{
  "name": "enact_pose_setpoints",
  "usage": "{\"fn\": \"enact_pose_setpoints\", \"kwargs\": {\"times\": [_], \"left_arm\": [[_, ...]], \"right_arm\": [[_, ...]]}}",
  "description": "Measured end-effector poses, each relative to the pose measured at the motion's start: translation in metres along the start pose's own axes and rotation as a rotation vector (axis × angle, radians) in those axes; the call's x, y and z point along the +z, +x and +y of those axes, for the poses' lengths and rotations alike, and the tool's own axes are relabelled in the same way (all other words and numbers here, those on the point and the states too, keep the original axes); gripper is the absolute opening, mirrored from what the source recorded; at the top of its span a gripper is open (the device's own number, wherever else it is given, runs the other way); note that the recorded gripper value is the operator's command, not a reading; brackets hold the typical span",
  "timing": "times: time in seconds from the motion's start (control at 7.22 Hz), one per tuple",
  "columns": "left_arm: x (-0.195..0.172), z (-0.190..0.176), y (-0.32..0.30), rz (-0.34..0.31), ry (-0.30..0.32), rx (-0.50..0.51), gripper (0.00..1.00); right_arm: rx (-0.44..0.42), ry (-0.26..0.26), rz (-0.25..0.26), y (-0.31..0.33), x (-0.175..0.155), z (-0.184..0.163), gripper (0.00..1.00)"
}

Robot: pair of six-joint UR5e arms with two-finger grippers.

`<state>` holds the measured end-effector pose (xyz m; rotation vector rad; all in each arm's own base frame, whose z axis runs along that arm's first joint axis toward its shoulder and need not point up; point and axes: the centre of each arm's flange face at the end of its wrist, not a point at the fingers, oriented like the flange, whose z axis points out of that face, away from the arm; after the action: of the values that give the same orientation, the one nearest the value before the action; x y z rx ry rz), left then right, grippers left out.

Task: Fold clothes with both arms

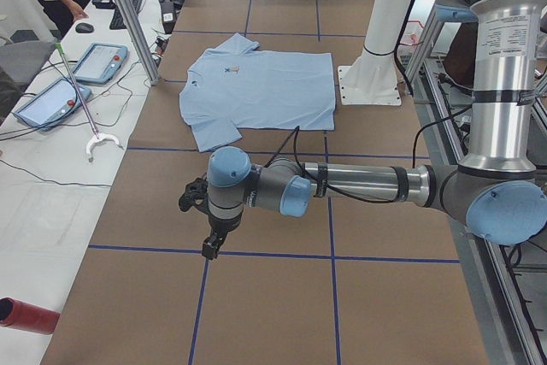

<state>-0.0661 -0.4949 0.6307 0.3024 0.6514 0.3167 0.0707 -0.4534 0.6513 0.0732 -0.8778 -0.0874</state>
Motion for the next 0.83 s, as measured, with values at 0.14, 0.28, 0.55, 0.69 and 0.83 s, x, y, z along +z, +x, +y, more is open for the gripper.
{"fn": "enact_pose_setpoints", "kwargs": {"times": [0.14,0.28,0.55,0.69,0.83], "left_arm": [[0.001,0.0,0.0,0.0,-0.001,0.0,1.0],[0.0,-0.003,0.0,-0.001,0.002,0.003,1.0],[-0.011,-0.02,0.006,-0.005,0.032,0.031,1.0],[-0.019,-0.037,0.011,-0.009,0.055,0.054,1.0],[-0.027,-0.053,0.017,-0.013,0.077,0.077,1.0]], "right_arm": [[0.004,0.001,0.003,0.0,-0.001,-0.001,1.0],[0.008,0.005,0.009,-0.001,-0.002,-0.003,1.0],[-0.019,0.012,0.01,-0.019,-0.005,-0.023,1.0],[-0.061,0.018,0.007,-0.044,-0.007,-0.048,1.0],[-0.132,0.023,0.002,-0.083,-0.007,-0.084,1.0]]}}
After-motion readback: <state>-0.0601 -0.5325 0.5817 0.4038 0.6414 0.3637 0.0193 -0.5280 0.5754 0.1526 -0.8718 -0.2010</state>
